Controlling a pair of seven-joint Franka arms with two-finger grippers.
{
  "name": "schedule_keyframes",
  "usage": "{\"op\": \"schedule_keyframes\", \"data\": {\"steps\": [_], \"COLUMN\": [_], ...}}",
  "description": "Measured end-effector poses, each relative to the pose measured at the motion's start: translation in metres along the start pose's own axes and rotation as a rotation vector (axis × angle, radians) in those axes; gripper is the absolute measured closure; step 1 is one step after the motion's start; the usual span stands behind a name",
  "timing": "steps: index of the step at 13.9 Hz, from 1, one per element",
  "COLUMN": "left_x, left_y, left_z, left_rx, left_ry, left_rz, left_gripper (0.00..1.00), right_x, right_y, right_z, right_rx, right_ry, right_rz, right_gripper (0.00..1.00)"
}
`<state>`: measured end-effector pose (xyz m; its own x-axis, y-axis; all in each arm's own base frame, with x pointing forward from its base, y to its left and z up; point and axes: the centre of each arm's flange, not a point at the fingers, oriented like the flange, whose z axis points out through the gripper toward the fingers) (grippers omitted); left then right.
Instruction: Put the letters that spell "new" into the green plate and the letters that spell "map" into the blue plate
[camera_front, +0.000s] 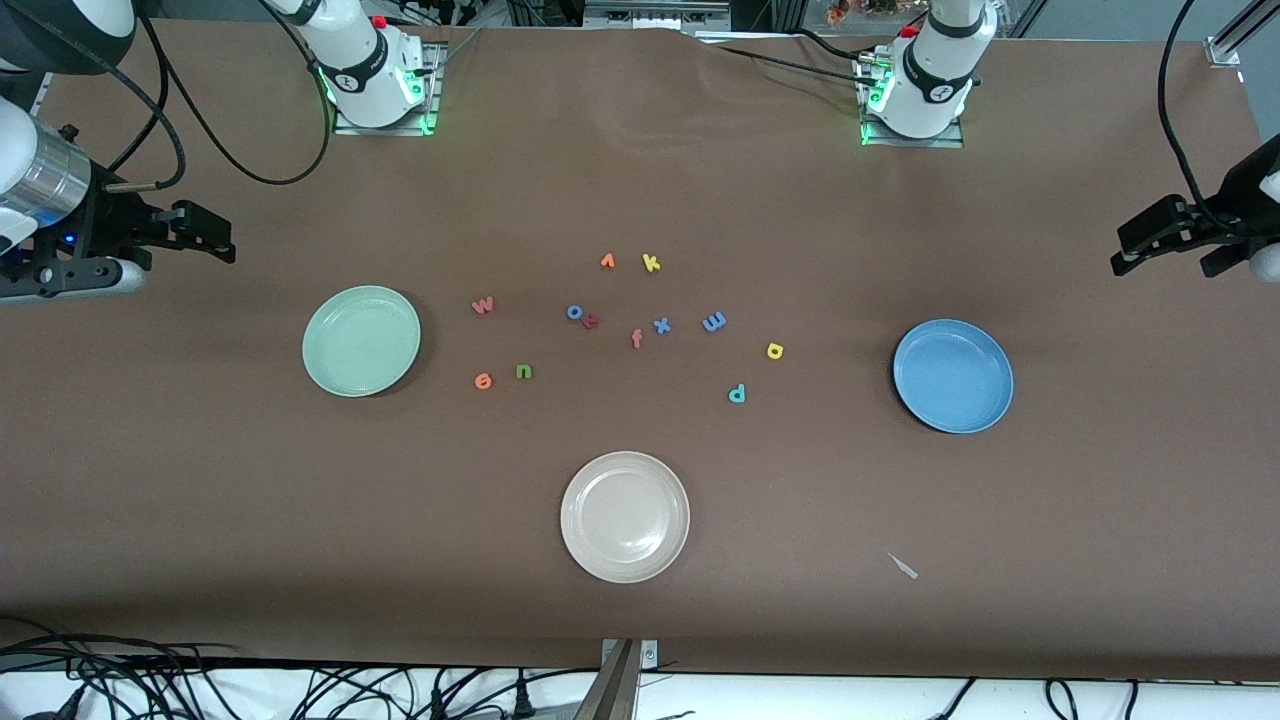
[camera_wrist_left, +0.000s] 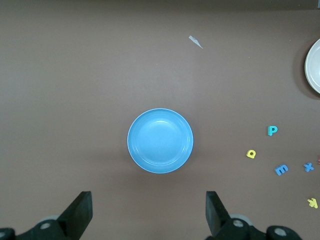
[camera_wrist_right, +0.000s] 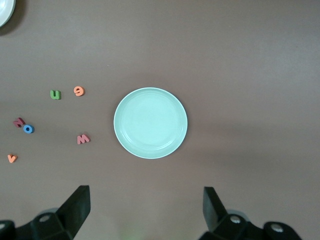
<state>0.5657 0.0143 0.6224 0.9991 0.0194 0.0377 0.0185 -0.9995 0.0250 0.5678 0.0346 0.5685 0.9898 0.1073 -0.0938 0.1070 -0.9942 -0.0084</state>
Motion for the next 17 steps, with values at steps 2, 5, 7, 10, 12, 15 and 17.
{"op": "schedule_keyframes", "data": {"steps": [2,5,7,10,12,15,17], "left_x": [0.0,0.0,0.0,0.0,0.0,0.0,0.0], "left_y": [0.0,0.0,0.0,0.0,0.0,0.0,0.0], "left_z": [0.0,0.0,0.0,0.0,0.0,0.0,0.0], "left_rx": [0.0,0.0,0.0,0.0,0.0,0.0,0.0], "left_ry": [0.0,0.0,0.0,0.0,0.0,0.0,0.0], "left_rz": [0.0,0.0,0.0,0.0,0.0,0.0,0.0], "left_gripper": [0.0,0.0,0.0,0.0,0.0,0.0,0.0], "right_x": [0.0,0.0,-0.0002,0.0002,0.0009,0.0011,0.0016], "right_y": [0.0,0.0,0.0,0.0,0.0,-0.0002,-0.0002], "right_z": [0.0002,0.0004,0.0024,0.0054,0.0061,0.007,0.0072], "right_rx": [0.0,0.0,0.0,0.0,0.0,0.0,0.0], "right_ry": [0.0,-0.001,-0.005,-0.006,-0.001,-0.001,0.002], "right_rz": [0.0,0.0,0.0,0.0,0.0,0.0,-0.001], "right_gripper": [0.0,0.0,0.0,0.0,0.0,0.0,0.0]}}
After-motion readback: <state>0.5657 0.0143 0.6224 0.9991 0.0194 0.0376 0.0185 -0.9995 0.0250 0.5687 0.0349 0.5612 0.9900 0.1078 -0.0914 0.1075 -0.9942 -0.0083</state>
